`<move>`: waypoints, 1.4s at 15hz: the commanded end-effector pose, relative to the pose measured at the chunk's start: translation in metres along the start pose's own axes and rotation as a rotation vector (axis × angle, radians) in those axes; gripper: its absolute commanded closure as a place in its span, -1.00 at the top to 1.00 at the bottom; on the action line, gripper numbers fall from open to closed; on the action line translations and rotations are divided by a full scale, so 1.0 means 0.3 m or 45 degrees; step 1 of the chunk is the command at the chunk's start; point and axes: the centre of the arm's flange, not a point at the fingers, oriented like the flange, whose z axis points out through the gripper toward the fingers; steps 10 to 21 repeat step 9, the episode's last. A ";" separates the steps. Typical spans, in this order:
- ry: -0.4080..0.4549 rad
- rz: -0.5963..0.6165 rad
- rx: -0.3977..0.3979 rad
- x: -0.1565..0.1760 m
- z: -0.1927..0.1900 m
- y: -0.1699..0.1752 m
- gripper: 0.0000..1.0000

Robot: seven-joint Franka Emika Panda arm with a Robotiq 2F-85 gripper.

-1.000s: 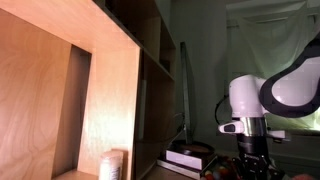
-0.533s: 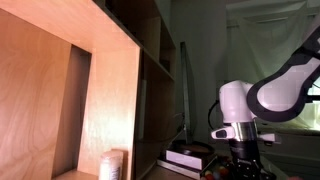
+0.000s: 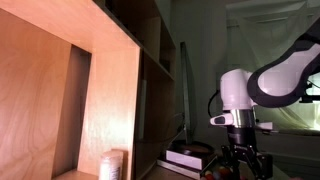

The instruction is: Put the towel on the tennis racket then move the racket to the left

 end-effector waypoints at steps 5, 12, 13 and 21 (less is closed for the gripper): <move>0.026 0.078 -0.064 -0.026 -0.138 -0.064 1.00; 0.024 0.083 -0.058 -0.028 -0.133 -0.071 1.00; 0.024 0.083 -0.058 -0.028 -0.133 -0.071 1.00; 0.024 0.083 -0.058 -0.028 -0.133 -0.071 1.00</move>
